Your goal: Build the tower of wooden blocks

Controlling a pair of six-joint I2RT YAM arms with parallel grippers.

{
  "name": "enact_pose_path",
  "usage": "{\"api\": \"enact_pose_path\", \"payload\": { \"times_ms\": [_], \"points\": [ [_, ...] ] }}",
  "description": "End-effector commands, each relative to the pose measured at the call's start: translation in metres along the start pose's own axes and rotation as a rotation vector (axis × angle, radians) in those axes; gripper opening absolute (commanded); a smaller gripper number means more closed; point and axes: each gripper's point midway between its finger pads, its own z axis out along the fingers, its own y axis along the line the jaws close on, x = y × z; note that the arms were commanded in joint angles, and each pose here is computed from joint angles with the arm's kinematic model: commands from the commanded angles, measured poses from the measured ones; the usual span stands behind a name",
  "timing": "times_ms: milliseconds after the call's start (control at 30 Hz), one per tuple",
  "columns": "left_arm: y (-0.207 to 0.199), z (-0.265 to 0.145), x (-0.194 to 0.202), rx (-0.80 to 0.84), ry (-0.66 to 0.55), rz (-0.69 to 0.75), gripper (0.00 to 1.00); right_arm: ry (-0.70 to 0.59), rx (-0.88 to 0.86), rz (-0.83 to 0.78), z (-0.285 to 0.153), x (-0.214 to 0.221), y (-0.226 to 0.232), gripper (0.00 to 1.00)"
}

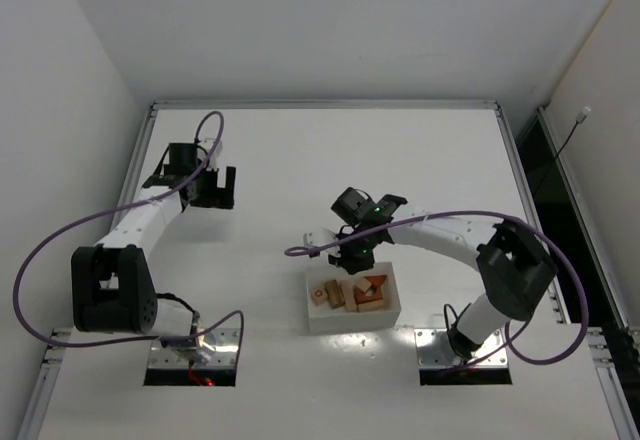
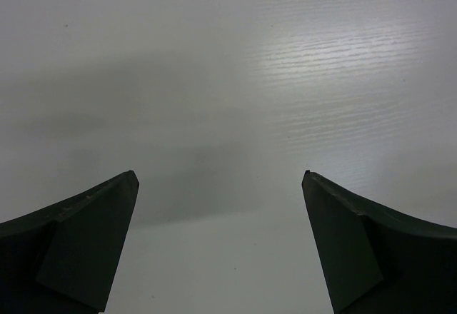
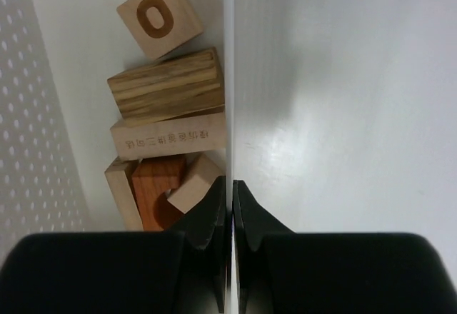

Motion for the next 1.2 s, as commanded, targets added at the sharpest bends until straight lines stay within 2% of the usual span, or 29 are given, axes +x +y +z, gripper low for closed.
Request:
{"api": "enact_pose_path", "payload": {
  "times_ms": [0,33,100,200,300,367,400,467,500,533,600,667,700,733,767,800,833,900,933,1000,1167],
  "points": [
    [0.008,-0.003,-0.018,-0.038,-0.054,-0.043,1.00,-0.045,0.296,0.070,-0.029,-0.017,-0.045,0.00],
    [0.010,-0.003,-0.018,-0.052,-0.053,-0.043,1.00,-0.008,0.411,0.110,-0.041,-0.008,-0.064,0.00],
    [0.016,-0.006,-0.020,-0.093,-0.063,-0.073,1.00,-0.045,0.573,0.147,-0.062,-0.019,-0.091,0.00],
    [0.017,-0.013,-0.027,-0.103,-0.091,-0.083,1.00,-0.078,0.919,0.216,-0.118,-0.023,-0.135,0.00],
    [0.017,-0.017,-0.032,-0.103,-0.104,-0.091,1.00,-0.090,1.114,0.202,-0.155,-0.026,-0.157,0.00],
    [0.017,-0.017,-0.032,-0.103,-0.104,-0.091,1.00,-0.090,1.178,0.169,-0.171,-0.033,-0.165,0.00],
    [0.017,-0.019,-0.034,-0.103,-0.102,-0.082,1.00,-0.049,1.221,0.136,-0.181,-0.031,-0.168,0.00],
    [0.017,-0.021,-0.039,-0.104,-0.112,-0.082,1.00,-0.076,1.333,0.123,-0.205,-0.040,-0.177,0.00],
    [0.019,-0.021,-0.036,-0.113,-0.101,-0.083,1.00,-0.014,1.395,0.084,-0.214,-0.035,-0.177,0.00],
    [0.019,-0.021,-0.036,-0.113,-0.101,-0.074,1.00,-0.047,1.477,0.071,-0.223,-0.037,-0.181,0.00],
    [0.021,-0.022,-0.033,-0.122,-0.091,-0.074,1.00,0.008,1.569,0.004,-0.237,-0.036,-0.179,0.00],
    [0.026,-0.025,-0.035,-0.139,-0.100,-0.081,1.00,-0.028,1.677,-0.029,-0.248,-0.038,-0.174,0.00],
    [0.026,-0.025,-0.035,-0.139,-0.100,-0.081,1.00,0.033,1.712,-0.102,-0.252,-0.038,-0.170,0.00],
    [0.025,-0.027,-0.036,-0.140,-0.109,-0.081,1.00,-0.021,1.808,-0.109,-0.263,-0.037,-0.163,0.00],
    [0.025,-0.027,-0.036,-0.140,-0.109,-0.081,1.00,-0.015,1.844,-0.154,-0.262,-0.037,-0.162,0.00],
    [0.027,-0.027,-0.036,-0.148,-0.110,-0.091,1.00,0.064,1.863,-0.260,-0.257,-0.034,-0.154,0.00],
    [0.030,-0.031,-0.038,-0.155,-0.120,-0.097,1.00,-0.032,1.986,-0.275,-0.279,-0.042,-0.143,0.00],
    [0.031,-0.031,-0.038,-0.164,-0.120,-0.098,1.00,0.001,2.038,-0.325,-0.272,-0.043,-0.141,0.00],
    [0.033,-0.034,-0.040,-0.174,-0.130,-0.098,1.00,-0.018,2.128,-0.366,-0.285,-0.047,-0.130,0.00],
    [0.033,-0.035,-0.037,-0.173,-0.121,-0.098,1.00,0.035,2.134,-0.435,-0.278,-0.050,-0.132,0.00],
    [0.037,-0.041,-0.040,-0.195,-0.138,-0.081,1.00,-0.025,2.158,-0.553,-0.285,-0.076,-0.126,0.00]
  ]
}}
